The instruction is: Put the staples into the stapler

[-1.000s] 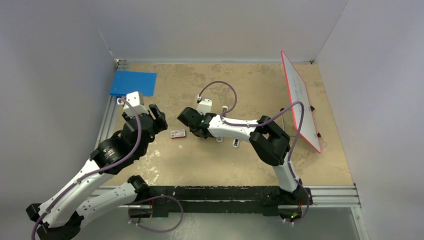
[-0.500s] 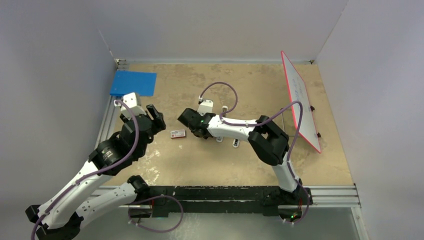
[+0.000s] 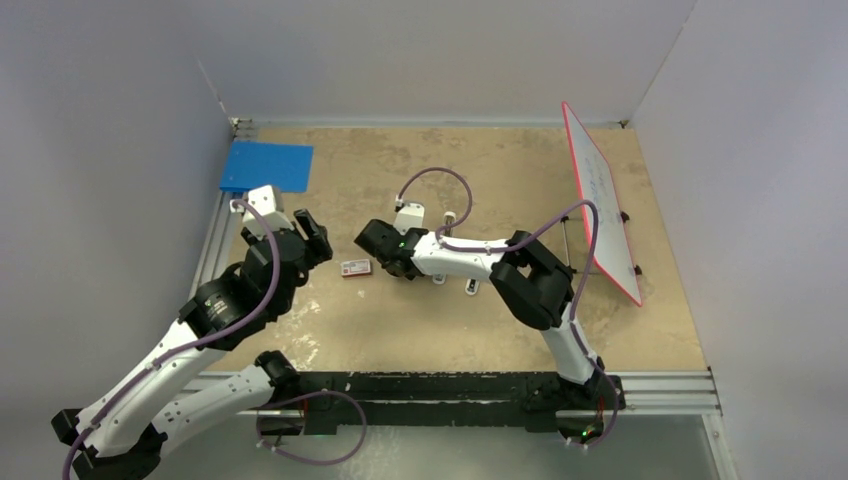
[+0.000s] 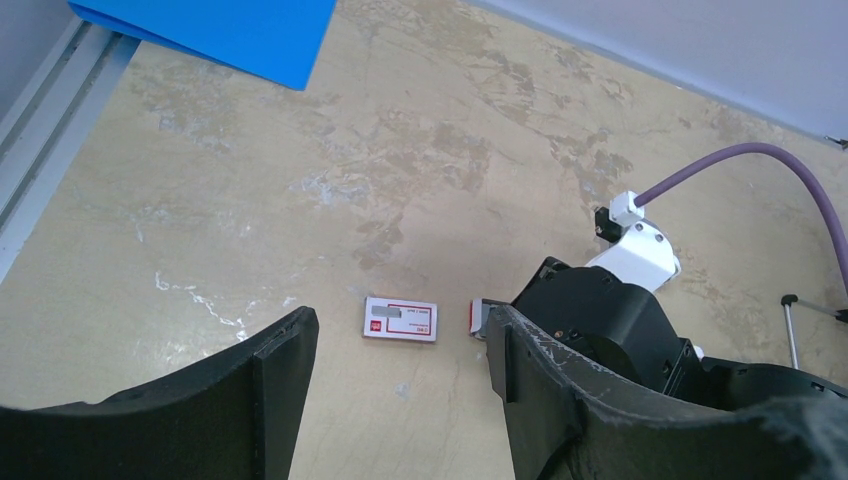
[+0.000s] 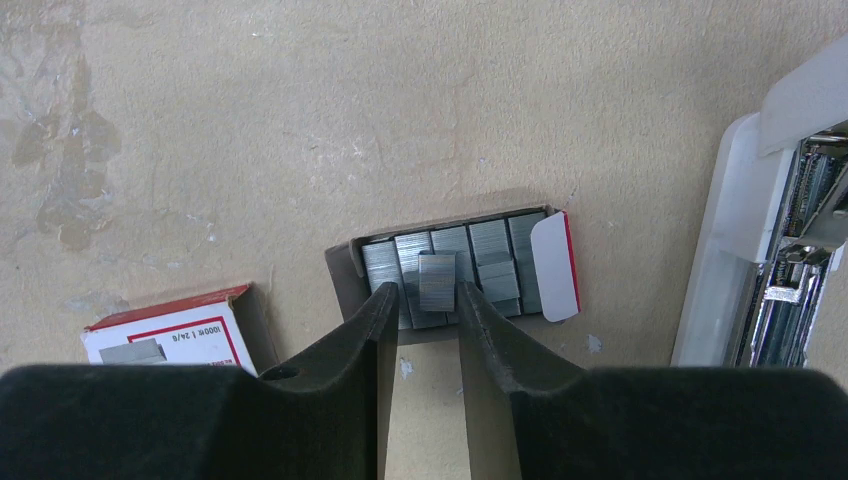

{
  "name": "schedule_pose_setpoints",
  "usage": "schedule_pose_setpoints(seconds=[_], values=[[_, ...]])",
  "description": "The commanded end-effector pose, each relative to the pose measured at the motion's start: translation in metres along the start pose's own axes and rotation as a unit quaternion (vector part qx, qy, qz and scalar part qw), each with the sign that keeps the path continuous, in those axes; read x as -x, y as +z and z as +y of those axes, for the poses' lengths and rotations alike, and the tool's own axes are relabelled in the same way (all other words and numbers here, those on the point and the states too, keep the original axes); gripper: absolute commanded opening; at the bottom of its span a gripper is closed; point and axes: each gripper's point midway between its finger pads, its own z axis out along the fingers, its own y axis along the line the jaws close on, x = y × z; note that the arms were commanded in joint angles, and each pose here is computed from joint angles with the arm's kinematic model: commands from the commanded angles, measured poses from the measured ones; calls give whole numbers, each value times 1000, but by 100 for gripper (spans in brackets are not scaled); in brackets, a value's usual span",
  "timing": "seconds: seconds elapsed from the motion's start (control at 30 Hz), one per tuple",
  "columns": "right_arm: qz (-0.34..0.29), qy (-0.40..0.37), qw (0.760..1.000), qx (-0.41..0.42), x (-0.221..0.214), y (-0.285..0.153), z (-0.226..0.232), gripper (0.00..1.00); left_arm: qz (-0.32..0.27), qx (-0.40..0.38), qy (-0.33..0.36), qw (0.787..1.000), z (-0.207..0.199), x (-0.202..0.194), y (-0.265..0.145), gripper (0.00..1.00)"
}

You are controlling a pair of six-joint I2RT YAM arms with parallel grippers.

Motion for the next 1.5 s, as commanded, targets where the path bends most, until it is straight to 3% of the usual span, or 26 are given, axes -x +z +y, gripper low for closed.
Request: schedule_pose_setpoints(seconds=[0.0,0.43,0.63,0.77,1.2,1.47], values=[[-9,-1,1000,-2,4,0,5,31,-8,1,-8,1000,-1,5,1,63],[-24,0,1000,-5,14,-4,5,23,-7,1,-5,1000,-2,3,2,63],[-32,2,999,-2,21,-11,4,34,-4,-1,-3,1000,-3,2,3,63],[-27,-3,1000,-5,17,-6,2,35,-5,-3,-4,1000,-4,2,3,63],[-11,-31,999,-12,8,4,0,21,3,-11,-6,1000,-7,-1,3,63],[-38,-17,999,19,32,-16,9,17,3,-11,-4,1000,-7,-2,3,63]])
